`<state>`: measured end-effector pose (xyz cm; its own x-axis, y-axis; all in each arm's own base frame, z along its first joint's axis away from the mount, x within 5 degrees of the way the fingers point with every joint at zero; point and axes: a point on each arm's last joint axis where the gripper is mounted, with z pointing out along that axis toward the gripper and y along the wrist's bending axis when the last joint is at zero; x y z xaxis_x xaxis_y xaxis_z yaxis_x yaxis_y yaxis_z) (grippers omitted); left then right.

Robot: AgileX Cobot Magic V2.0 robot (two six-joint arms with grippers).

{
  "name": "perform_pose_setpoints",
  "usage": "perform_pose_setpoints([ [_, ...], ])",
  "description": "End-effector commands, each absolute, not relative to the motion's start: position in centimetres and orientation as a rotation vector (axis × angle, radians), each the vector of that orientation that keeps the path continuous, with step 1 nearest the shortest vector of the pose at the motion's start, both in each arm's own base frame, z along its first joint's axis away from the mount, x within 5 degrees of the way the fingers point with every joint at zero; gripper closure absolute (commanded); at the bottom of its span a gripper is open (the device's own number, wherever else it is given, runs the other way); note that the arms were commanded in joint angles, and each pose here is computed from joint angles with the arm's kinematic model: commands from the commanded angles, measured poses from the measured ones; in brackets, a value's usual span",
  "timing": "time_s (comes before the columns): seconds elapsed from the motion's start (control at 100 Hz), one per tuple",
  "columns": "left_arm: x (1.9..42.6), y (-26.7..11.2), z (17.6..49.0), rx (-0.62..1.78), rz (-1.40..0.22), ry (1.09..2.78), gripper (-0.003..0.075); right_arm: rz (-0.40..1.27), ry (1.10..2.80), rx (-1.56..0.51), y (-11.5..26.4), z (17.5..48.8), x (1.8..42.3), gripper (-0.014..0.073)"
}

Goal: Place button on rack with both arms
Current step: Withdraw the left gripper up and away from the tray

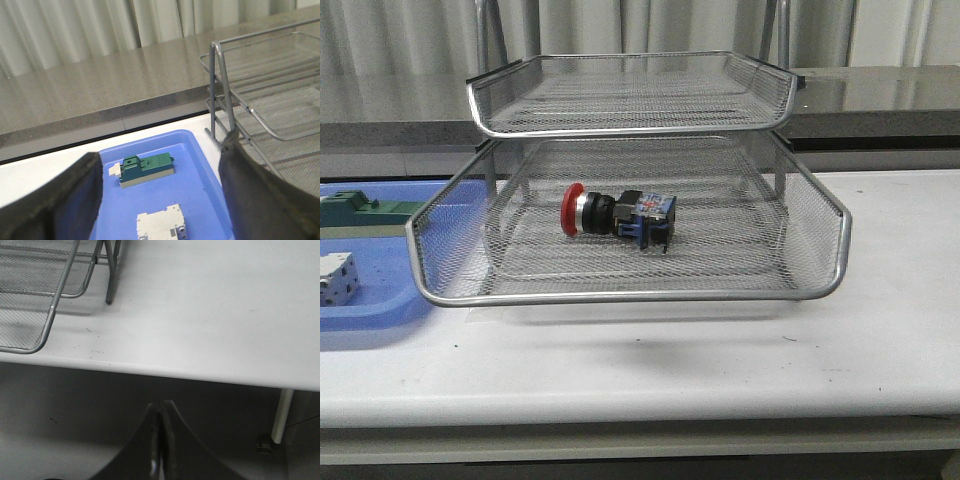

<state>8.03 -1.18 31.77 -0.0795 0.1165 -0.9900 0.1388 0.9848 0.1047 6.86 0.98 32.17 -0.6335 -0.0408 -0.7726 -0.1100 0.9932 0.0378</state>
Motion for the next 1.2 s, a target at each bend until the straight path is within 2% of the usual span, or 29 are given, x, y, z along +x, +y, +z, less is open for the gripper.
perform_pose_setpoints([
  [0.0, 7.0, -0.9, 32.5, 0.110, -0.037, 1.519, 0.0248, 0.093, 2.175, -0.101, 0.9, 33.5, 7.1, 0.0666],
  [0.26, 5.5, -0.9, 29.6, 0.099, -0.048, 1.499, 0.0248, 0.093, 2.175, -0.101, 0.9, 33.5, 7.1, 0.0666],
  [0.66, 5.5, -0.6, 29.5, 0.071, -0.027, 1.453, 0.0255, 0.093, 2.175, -0.101, 0.9, 33.5, 7.1, 0.0666],
  [0.73, 5.5, -0.6, 29.5, 0.071, -0.027, 1.453, 0.0298, 0.093, 2.175, -0.101, 0.9, 33.5, 7.1, 0.0666],
  [0.8, 5.5, -0.6, 29.5, 0.071, -0.027, 1.453, 0.0378, 0.093, 2.175, -0.101, 0.9, 33.5, 7.1, 0.0666],
  [1.04, 5.5, -0.6, 29.5, 0.071, -0.027, 1.453, 0.0729, 0.093, 2.175, -0.101, 0.9, 33.5, 7.1, 0.0666],
  [1.19, 5.5, -0.6, 29.5, 0.071, -0.027, 1.453, 0.0741, 0.093, 2.175, -0.101, 0.9, 33.5, 7.1, 0.0663],
])
